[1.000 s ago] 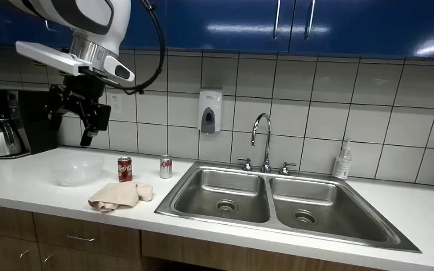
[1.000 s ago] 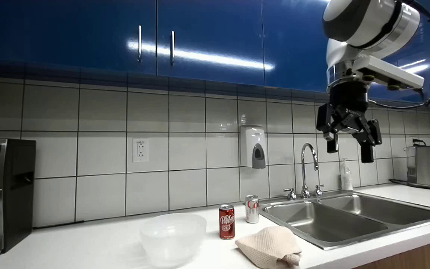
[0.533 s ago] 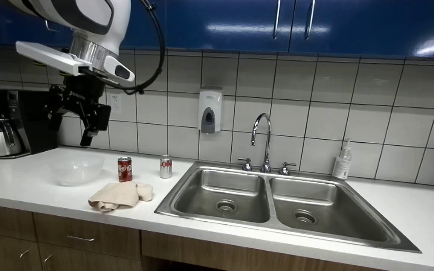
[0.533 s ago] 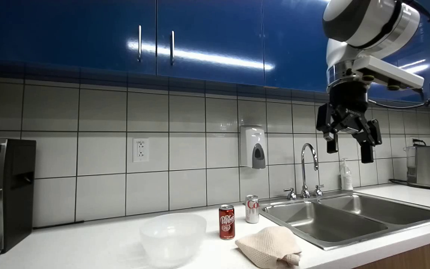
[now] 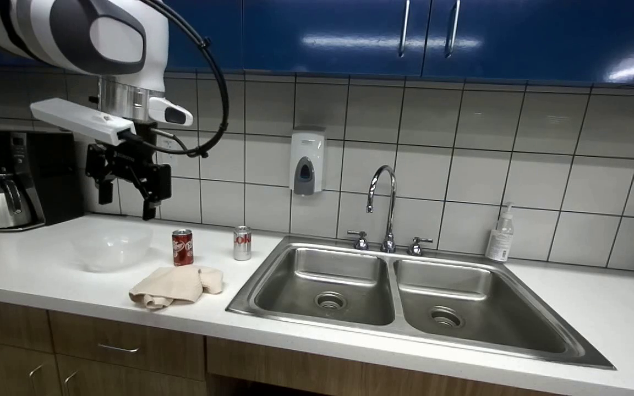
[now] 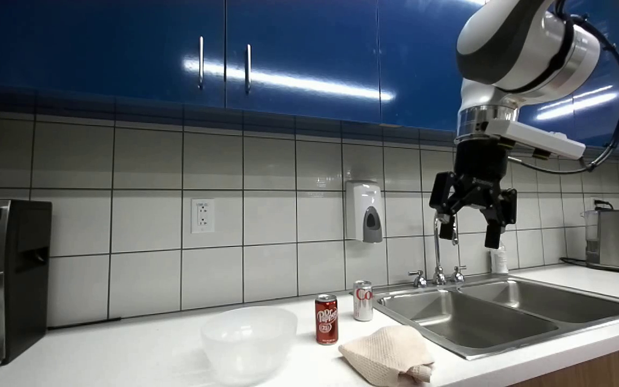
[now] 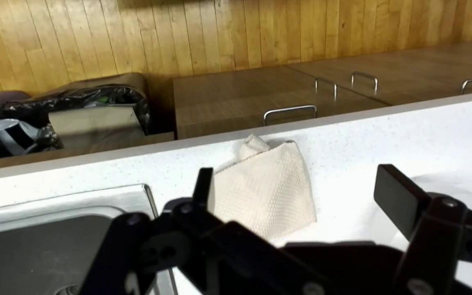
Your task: Move the cloth from the counter to the bowl
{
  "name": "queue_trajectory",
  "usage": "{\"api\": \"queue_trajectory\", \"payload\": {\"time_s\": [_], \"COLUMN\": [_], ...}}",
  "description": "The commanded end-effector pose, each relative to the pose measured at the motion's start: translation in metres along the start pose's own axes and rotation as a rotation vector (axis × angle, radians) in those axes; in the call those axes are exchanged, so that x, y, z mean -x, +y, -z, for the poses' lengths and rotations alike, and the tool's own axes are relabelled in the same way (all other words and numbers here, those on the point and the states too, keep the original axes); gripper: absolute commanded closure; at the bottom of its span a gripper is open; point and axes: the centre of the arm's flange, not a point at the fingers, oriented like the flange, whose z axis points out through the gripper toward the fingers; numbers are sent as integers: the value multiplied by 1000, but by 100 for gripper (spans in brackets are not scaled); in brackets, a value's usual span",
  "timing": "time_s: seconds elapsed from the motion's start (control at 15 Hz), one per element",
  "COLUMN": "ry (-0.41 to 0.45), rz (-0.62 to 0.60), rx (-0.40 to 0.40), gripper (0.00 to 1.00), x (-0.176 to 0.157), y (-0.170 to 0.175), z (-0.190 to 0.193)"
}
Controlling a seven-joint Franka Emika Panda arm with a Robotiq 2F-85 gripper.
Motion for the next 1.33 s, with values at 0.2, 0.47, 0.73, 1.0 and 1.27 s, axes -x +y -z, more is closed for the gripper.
{"api": "queue_trajectory", "payload": {"time_s": [0.2,0.47,0.73,1.0,1.27], "ry": [121,161,194,195,215], "rz": [-19,-29,-19,-7,0], "rx": [67,83,84,91,99], "gripper": [0,0,0,0,0], "x": [-18,-37,-59,-73,-90], "y": [-13,-13,-14,-18,-21], "z": [-49,-78,-109,-139,-165]}}
